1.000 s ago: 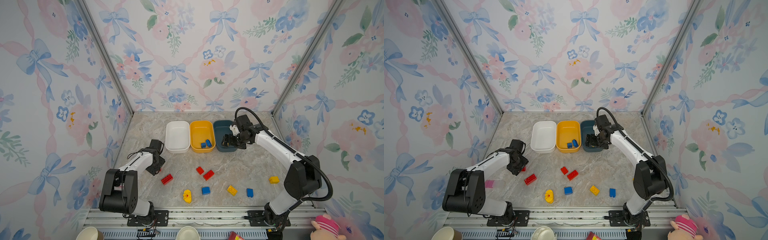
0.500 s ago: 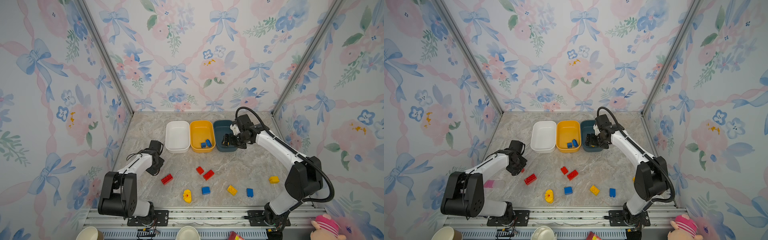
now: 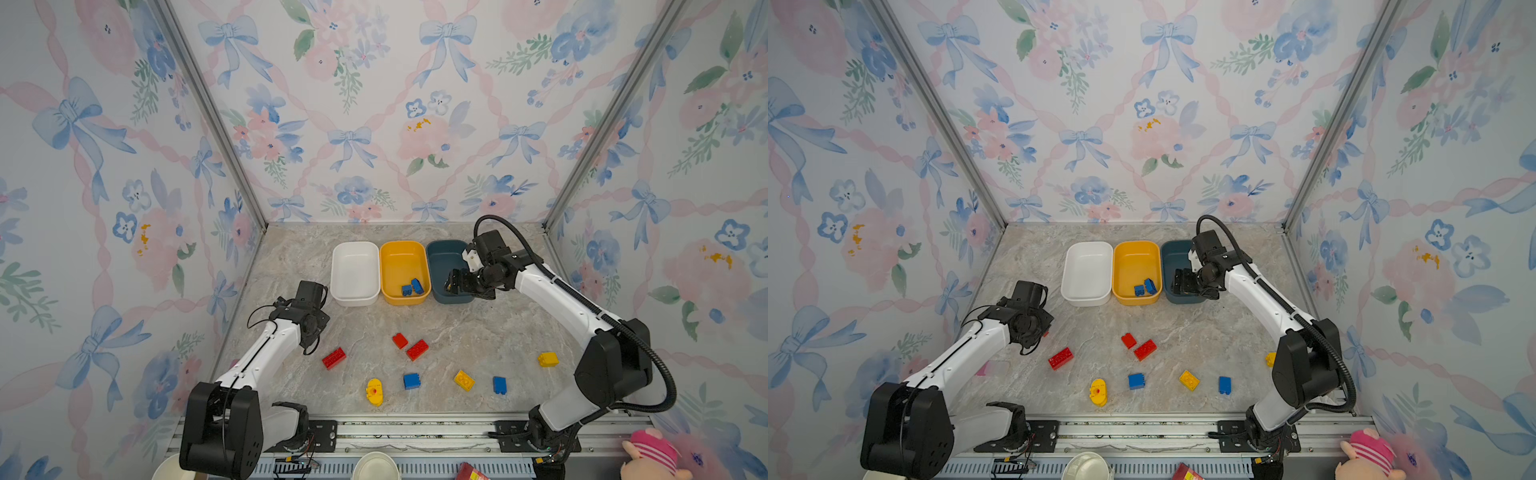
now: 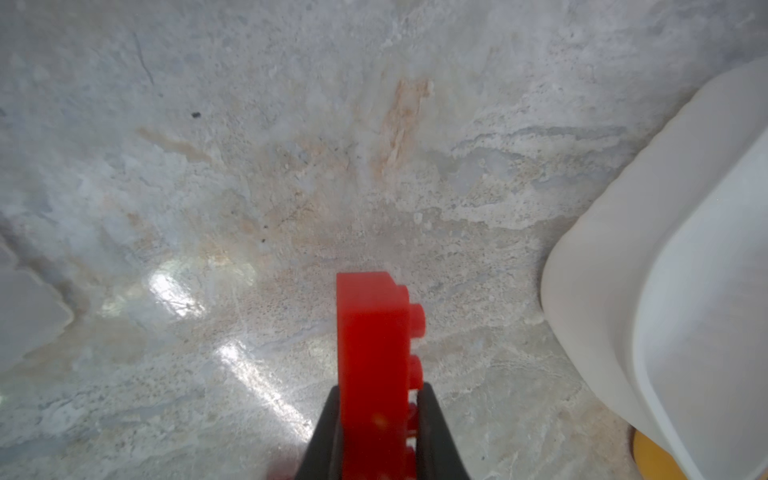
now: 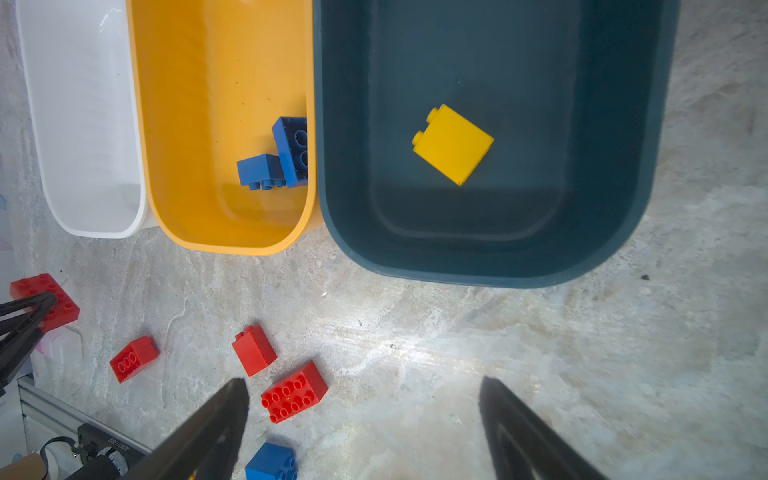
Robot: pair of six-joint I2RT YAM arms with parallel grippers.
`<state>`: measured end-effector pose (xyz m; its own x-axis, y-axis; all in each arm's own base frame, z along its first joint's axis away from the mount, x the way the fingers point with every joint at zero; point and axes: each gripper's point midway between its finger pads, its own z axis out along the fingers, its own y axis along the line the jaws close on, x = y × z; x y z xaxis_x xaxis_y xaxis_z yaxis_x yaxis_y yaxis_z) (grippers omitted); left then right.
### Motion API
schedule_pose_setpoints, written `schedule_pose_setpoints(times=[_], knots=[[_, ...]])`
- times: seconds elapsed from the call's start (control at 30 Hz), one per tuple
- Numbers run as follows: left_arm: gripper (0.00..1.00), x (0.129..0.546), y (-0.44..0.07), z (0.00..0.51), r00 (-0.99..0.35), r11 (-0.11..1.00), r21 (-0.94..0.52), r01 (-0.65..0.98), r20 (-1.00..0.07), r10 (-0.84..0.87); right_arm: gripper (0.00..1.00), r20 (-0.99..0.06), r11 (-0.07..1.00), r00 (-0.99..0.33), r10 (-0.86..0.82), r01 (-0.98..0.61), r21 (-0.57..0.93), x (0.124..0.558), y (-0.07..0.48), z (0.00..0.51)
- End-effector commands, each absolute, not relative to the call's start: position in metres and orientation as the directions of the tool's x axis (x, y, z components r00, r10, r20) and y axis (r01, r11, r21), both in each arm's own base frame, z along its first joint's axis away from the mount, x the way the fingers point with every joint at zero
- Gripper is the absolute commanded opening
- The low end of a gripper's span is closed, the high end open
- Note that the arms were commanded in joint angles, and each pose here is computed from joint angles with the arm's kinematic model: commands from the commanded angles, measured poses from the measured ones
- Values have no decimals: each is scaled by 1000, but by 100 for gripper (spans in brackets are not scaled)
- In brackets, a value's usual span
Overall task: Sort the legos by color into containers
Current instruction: 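Carry the red brick with the left gripper into the white bin and release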
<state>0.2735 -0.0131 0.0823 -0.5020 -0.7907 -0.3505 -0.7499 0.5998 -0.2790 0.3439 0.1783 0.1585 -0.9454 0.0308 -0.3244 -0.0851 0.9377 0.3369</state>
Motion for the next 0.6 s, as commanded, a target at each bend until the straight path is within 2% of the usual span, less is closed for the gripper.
schedule_pose_setpoints(times=[0.0,0.2,0.37,0.57], knots=[[5,297,-20,119,-528,685,-291,-668,-462,-712,90,-322,938,-946,45,-70,339,334,175,162],[1,343,-54,171,-619,851,-236,-468,-599,-507,90,-314,936,-947,60,-55,346,327,175,158],[0,376,-92,174,-708,936,-181,-303,-614,-348,90,-308,937,-949,65,-48,346,319,176,155],[1,406,-127,150,-774,974,-149,-170,-592,-226,90,-309,939,-948,74,-38,342,313,175,155]])
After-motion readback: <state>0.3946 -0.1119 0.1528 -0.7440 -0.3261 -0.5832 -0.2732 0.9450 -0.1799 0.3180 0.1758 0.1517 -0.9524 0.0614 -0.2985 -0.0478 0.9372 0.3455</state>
